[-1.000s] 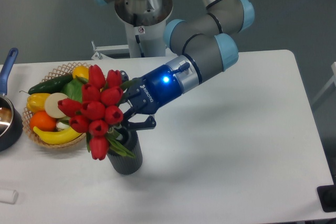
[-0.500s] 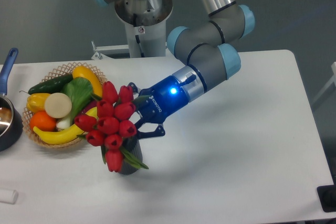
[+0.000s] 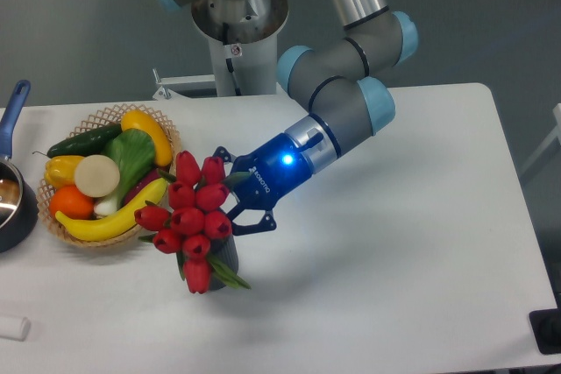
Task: Insert the flowers into the vase
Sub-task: 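Lower the tulip stems down into the vase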
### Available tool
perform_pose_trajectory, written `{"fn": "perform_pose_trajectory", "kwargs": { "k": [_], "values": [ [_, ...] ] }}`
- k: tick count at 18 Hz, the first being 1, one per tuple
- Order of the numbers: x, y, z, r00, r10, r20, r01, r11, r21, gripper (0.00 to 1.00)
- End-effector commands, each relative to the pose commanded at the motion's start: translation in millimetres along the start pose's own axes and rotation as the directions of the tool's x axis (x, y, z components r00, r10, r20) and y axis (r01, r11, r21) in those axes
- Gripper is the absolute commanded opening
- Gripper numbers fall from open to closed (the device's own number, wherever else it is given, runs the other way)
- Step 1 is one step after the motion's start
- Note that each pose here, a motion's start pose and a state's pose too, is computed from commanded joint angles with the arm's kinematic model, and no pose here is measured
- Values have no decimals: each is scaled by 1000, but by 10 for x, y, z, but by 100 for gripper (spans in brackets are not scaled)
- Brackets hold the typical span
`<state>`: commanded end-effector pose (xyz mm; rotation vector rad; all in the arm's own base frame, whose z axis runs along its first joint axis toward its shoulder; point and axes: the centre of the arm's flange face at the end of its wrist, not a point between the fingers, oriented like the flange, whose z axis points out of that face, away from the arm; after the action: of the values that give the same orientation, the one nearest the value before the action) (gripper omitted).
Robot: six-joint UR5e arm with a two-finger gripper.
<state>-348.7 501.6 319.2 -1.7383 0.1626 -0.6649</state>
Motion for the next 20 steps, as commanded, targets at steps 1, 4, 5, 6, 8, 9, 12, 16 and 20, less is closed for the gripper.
{"fn": "perform_pose_trajectory", "kwargs": {
  "k": [1, 4, 5, 6, 8, 9, 12, 16, 20],
  "values": [
    [-8, 28, 4, 1000, -4, -1, 4, 1000, 0, 38],
    [-38, 80, 12, 1000, 3, -1, -3, 1000, -3, 38],
    [-58, 109, 16, 1000, 5, -2, -5, 1000, -3, 38],
    [-74, 131, 20, 1000, 14, -2, -14, 1000, -3, 38],
    [-103, 185, 27, 998, 63, 1, -63, 998, -13, 38],
    [-112, 208, 28, 997, 83, 5, -83, 996, -22, 38],
    [-100, 293, 37, 997, 76, 3, -76, 997, -24, 38],
    [-51, 421, 22, 993, 115, 3, -115, 993, -25, 44],
    [-22, 488, 19, 994, 112, 2, -112, 993, -26, 60]
  ]
}}
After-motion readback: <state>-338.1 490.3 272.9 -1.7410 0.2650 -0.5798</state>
